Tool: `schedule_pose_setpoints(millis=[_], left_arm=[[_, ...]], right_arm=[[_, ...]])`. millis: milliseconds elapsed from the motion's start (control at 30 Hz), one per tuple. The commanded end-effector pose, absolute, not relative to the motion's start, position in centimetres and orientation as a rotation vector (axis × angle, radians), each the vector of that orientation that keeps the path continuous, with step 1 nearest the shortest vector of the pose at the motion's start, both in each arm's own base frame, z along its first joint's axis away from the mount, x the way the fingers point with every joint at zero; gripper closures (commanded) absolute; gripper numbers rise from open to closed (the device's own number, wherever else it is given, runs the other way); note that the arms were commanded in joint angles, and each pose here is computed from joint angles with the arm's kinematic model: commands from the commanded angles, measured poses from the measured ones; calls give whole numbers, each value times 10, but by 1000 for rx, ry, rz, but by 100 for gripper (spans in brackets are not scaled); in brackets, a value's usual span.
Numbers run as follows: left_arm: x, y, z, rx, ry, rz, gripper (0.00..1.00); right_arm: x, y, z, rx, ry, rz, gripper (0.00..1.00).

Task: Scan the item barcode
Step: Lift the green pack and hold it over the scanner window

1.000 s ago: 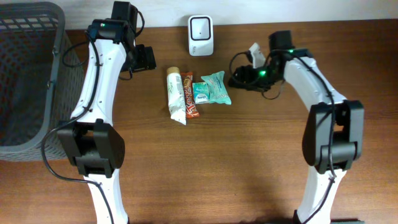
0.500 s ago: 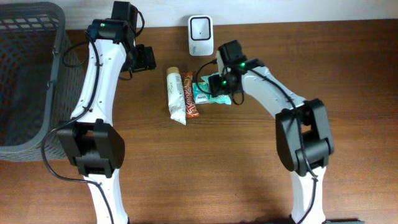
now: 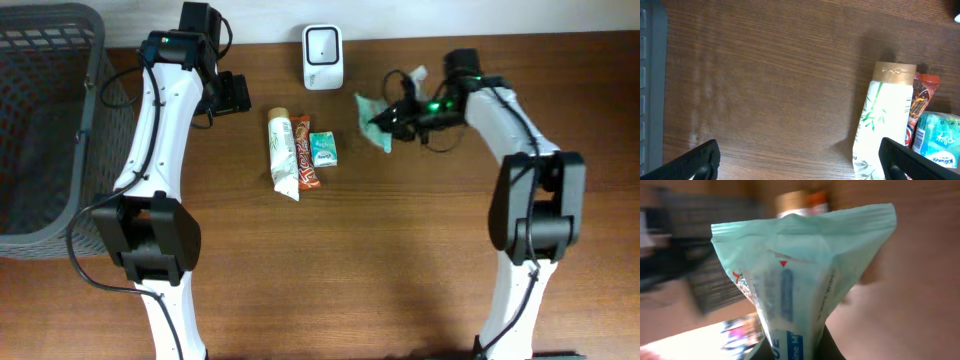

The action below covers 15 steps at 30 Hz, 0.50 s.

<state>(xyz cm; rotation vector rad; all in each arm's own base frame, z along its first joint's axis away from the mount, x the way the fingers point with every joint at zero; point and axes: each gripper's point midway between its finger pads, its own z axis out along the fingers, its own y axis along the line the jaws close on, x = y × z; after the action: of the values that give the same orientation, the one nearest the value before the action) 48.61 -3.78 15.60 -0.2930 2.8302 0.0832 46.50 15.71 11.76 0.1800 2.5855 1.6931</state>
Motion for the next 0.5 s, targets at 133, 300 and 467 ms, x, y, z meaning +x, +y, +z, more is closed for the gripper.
schedule_pose_setpoints(millis=[133, 300, 467], left_arm=[[485, -35, 163, -299, 2816, 80, 1], [485, -35, 163, -299, 2816, 80, 1], [485, -35, 163, -299, 2816, 80, 1]], right_arm=[[446, 171, 192, 206, 2318, 2277, 96], [466, 123, 75, 412, 2836, 1212, 96], [474, 90, 32, 128, 2939, 416, 82]])
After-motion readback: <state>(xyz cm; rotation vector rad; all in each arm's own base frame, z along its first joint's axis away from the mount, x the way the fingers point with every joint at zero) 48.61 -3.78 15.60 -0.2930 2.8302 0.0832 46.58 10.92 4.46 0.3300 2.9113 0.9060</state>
